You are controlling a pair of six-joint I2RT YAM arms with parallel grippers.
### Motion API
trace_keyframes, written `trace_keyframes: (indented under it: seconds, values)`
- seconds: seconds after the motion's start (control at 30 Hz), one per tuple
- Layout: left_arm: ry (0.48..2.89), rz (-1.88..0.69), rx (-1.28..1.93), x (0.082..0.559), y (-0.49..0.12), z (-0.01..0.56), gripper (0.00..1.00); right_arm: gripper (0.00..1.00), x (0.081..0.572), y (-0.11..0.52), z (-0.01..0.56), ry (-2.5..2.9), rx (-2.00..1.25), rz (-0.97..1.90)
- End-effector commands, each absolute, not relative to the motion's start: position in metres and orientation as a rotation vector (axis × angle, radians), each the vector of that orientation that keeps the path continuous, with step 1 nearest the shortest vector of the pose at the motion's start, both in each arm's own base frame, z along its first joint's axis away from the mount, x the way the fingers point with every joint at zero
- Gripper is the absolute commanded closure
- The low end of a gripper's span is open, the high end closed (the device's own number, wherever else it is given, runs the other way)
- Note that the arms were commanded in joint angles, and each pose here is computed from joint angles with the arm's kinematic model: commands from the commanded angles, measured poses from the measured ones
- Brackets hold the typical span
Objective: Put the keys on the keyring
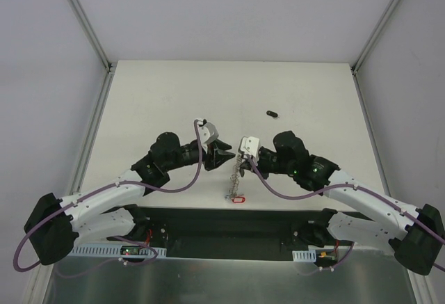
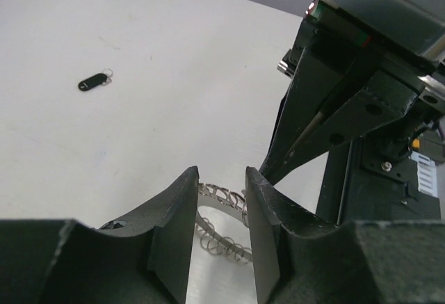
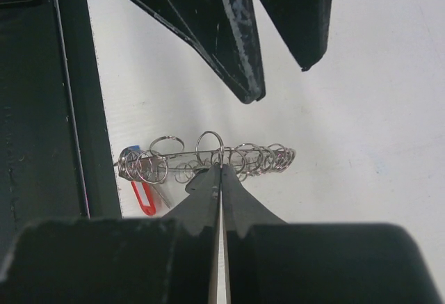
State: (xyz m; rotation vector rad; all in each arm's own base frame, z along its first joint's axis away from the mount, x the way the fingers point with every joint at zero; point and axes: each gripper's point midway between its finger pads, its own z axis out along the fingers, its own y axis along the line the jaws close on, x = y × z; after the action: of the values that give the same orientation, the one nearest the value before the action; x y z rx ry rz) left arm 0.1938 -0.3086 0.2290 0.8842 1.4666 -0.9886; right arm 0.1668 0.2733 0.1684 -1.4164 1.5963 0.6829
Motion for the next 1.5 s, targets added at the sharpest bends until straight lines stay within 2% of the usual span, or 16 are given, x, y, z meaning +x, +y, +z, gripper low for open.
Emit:
trace_keyframes:
  seconds: [0.0, 0.33, 1.1, 1.2, 1.33, 1.47]
  values:
    - [1.541, -1.092, 1.040, 0.176, -0.307, 0.215, 0.67, 0.99, 0.167, 0.283, 0.193, 1.506, -1.433, 0.695]
    - [1.686, -1.352, 1.134, 0.166, -0.323, 0.197, 0.73, 0.99, 0.164, 0.285, 0.192, 1.503, -1.449, 0.696]
    - [1.787, -1.476, 1.181, 0.155, -0.325, 0.181, 0.78, 0.99, 0.162, 0.285, 0.192, 1.498, -1.459, 0.690]
    - [1.786, -1.484, 1.186, 0.155, -0.325, 0.181, 0.83, 0.99, 0.161, 0.285, 0.192, 1.499, -1.463, 0.692]
    - [1.785, -1.487, 1.189, 0.154, -0.326, 0.181, 0.99, 0.99, 0.160, 0.285, 0.191, 1.498, -1.466, 0.691]
    - [1.778, -1.466, 1.177, 0.156, -0.322, 0.183, 1.00, 0.99, 0.161, 0.284, 0.193, 1.499, -1.460, 0.682]
